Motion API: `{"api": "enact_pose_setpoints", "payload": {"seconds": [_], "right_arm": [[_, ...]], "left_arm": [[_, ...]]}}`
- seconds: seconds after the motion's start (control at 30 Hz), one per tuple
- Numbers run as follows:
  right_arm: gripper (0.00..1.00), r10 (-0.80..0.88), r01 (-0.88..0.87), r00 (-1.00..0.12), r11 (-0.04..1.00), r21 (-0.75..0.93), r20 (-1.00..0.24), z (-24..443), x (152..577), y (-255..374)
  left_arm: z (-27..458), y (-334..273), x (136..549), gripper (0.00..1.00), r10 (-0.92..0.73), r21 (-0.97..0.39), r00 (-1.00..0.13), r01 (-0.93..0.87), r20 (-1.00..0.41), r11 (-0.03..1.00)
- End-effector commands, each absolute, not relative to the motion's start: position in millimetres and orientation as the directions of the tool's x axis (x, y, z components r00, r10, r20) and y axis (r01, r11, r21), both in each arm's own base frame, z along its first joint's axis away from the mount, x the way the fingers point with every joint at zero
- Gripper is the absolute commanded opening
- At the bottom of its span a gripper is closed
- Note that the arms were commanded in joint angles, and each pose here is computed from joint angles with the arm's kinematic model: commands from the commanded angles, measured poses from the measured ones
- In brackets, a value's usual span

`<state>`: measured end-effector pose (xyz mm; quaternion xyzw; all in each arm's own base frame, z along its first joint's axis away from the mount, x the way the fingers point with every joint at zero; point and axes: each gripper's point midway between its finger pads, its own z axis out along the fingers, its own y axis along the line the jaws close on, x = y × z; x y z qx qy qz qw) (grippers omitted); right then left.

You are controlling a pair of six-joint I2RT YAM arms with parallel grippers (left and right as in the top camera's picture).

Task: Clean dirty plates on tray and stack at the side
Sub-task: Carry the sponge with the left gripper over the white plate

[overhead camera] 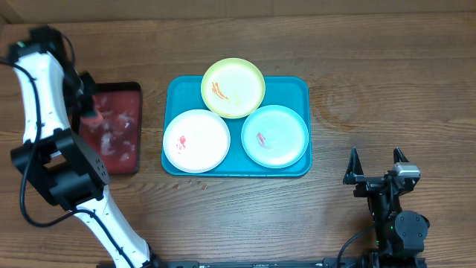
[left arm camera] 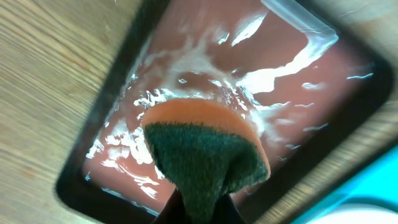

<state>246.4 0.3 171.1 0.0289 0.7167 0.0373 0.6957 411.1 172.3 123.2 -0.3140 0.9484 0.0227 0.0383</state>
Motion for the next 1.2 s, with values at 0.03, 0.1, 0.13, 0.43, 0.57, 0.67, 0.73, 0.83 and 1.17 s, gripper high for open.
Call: {"api": "enact_pose_setpoints", "payload": {"seconds": [0.03,0.1,0.13,0.43,0.57,0.67,0.73,0.83,1.17], "right_arm": [[1.00,0.097,-0.001,-0.024,0.995,0.097,-0.995,170,246,-2],[1.00,0.097,-0.001,-0.024,0.995,0.097,-0.995,170,246,-2],[1.00,0.097,-0.001,-0.024,0.995,0.097,-0.995,170,246,-2],[1.00,0.097,-0.001,-0.024,0.995,0.097,-0.995,170,246,-2],[1.00,0.097,-0.001,-0.024,0.995,0.097,-0.995,170,246,-2],[1.00,0.097,-0.001,-0.024,0.995,0.097,-0.995,170,246,-2],[1.00,0.097,-0.001,-0.024,0.995,0.097,-0.995,170,246,-2],[1.00,0.097,-0.001,-0.024,0.995,0.097,-0.995,170,246,-2],[1.00,0.097,-0.001,-0.024,0.995,0.097,-0.995,170,246,-2]], "left_arm": [[174,165,427,0.04,-0.601,-0.077,-0.779,-0.598,-0.180,0.798],[169,164,425,0.04,-0.601,-0.071,-0.781,-0.599,-0.167,0.798],[165,163,424,0.04,-0.605,-0.066,-0.781,-0.603,-0.155,0.795],[52,136,388,0.04,-0.640,-0.016,-0.766,-0.642,0.062,0.766],[77,141,384,0.04,-0.645,-0.009,-0.761,-0.647,0.067,0.763],[125,145,388,0.04,-0.661,-0.035,-0.750,-0.661,0.014,0.750],[156,147,390,0.04,-0.657,-0.050,-0.752,-0.655,-0.049,0.754],[184,148,394,0.04,-0.653,-0.069,-0.744,-0.650,-0.142,0.756],[79,122,381,0.04,-0.627,0.112,-0.775,-0.631,-0.073,0.767]]}}
